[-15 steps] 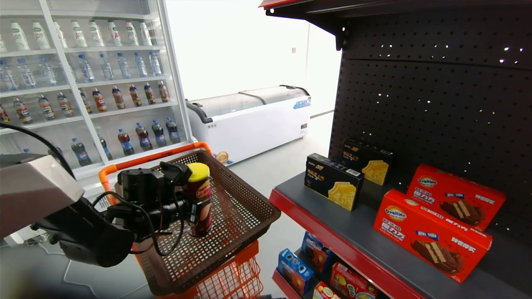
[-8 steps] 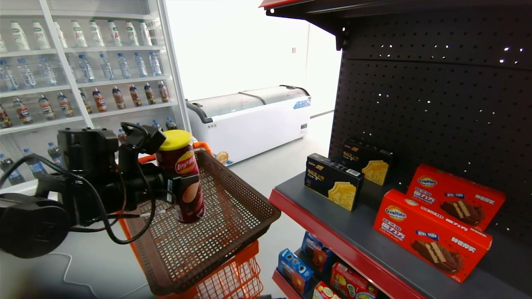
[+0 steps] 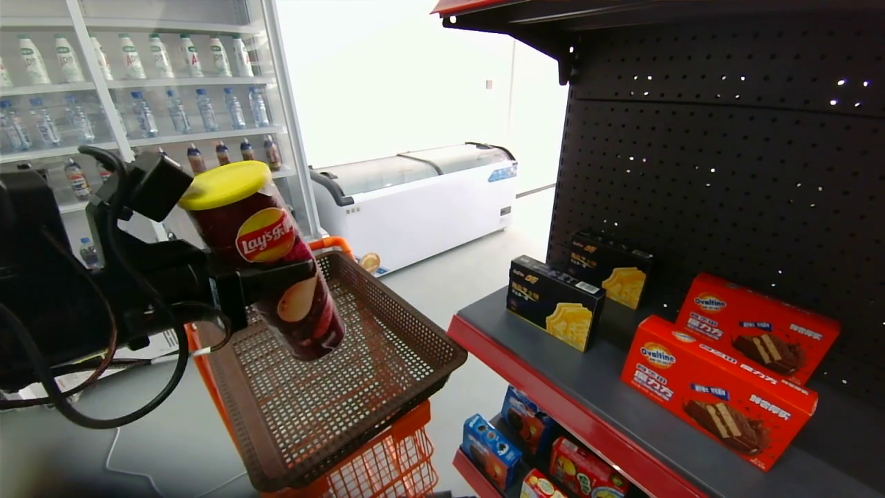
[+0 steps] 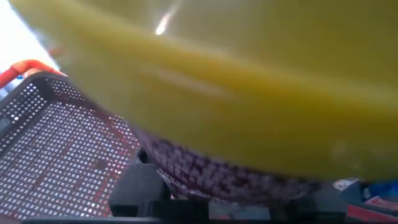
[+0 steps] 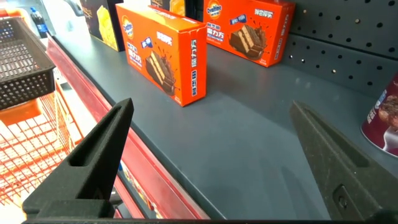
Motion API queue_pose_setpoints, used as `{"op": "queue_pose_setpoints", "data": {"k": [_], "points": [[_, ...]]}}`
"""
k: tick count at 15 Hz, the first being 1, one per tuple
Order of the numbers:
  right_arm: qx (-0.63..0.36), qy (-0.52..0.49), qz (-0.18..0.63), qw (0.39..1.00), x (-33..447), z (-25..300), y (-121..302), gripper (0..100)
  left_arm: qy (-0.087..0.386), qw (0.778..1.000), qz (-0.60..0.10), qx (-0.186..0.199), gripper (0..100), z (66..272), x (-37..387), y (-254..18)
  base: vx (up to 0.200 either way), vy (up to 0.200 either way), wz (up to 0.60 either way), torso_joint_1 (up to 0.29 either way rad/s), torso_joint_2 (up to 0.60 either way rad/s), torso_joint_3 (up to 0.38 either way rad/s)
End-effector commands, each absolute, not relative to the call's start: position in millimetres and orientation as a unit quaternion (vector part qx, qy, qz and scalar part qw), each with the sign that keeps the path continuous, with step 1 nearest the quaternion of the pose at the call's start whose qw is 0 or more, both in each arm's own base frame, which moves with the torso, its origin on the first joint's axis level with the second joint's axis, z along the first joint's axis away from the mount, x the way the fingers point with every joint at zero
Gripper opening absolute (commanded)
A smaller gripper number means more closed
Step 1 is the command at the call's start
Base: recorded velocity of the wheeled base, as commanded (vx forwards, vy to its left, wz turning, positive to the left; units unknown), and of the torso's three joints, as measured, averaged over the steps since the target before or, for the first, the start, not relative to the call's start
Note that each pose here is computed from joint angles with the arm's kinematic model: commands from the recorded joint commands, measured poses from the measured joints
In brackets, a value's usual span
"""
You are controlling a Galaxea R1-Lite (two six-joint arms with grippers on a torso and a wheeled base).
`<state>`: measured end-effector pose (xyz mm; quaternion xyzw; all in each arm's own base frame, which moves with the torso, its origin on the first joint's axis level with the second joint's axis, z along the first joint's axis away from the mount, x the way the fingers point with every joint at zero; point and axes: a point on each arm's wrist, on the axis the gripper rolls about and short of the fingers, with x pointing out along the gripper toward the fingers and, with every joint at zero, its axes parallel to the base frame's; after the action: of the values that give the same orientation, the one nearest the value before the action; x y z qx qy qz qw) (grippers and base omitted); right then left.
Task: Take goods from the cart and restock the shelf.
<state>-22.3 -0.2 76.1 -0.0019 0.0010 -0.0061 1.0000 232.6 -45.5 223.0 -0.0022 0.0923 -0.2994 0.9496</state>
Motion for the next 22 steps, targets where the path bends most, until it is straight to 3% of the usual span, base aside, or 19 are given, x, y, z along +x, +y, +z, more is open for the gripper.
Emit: {"op": "queue_pose_setpoints", "data": {"k": [1,4,6,9,11,14,22], "points": [[-0.002,0.001,-0.006,1.000,-22.3,76.1,-0.2,100,0.093,0.939,-0.330,-0.004,0,217.6,217.9,-48.2,0.000,0.000,0.00,0.000,0.00,0.000],[-0.002,0.001,-0.005,1.000,-22.3,76.1,-0.1,100,0.079,0.913,-0.401,-0.002,0,221.5,203.8,-58.6,0.000,0.000,0.00,0.000,0.00,0.000],[-0.002,0.001,-0.005,1.000,-22.3,76.1,-0.1,100,0.070,0.907,-0.416,-0.001,0,221.0,201.8,-63.3,0.000,0.000,0.00,0.000,0.00,0.000],[-0.002,0.001,-0.005,1.000,-22.3,76.1,-0.1,100,0.069,0.859,-0.506,-0.036,0,228.2,191.6,-74.5,0.000,0.000,0.00,0.000,0.00,0.000],[-0.002,0.001,-0.005,1.000,-22.3,76.1,-0.1,100,0.065,0.835,-0.545,-0.039,0,231.4,191.2,-75.3,0.000,0.000,0.00,0.000,0.00,0.000],[-0.002,0.001,-0.005,1.000,-22.3,76.1,-0.1,100,0.071,0.811,-0.579,-0.042,0,229.0,193.3,-78.7,0.000,0.000,0.00,0.000,0.00,0.000],[-0.002,0.001,-0.005,1.000,-22.3,76.1,-0.1,100,0.085,0.781,-0.617,-0.043,0,224.7,182.5,-94.7,0.000,0.000,0.00,0.000,0.00,0.000]]}}
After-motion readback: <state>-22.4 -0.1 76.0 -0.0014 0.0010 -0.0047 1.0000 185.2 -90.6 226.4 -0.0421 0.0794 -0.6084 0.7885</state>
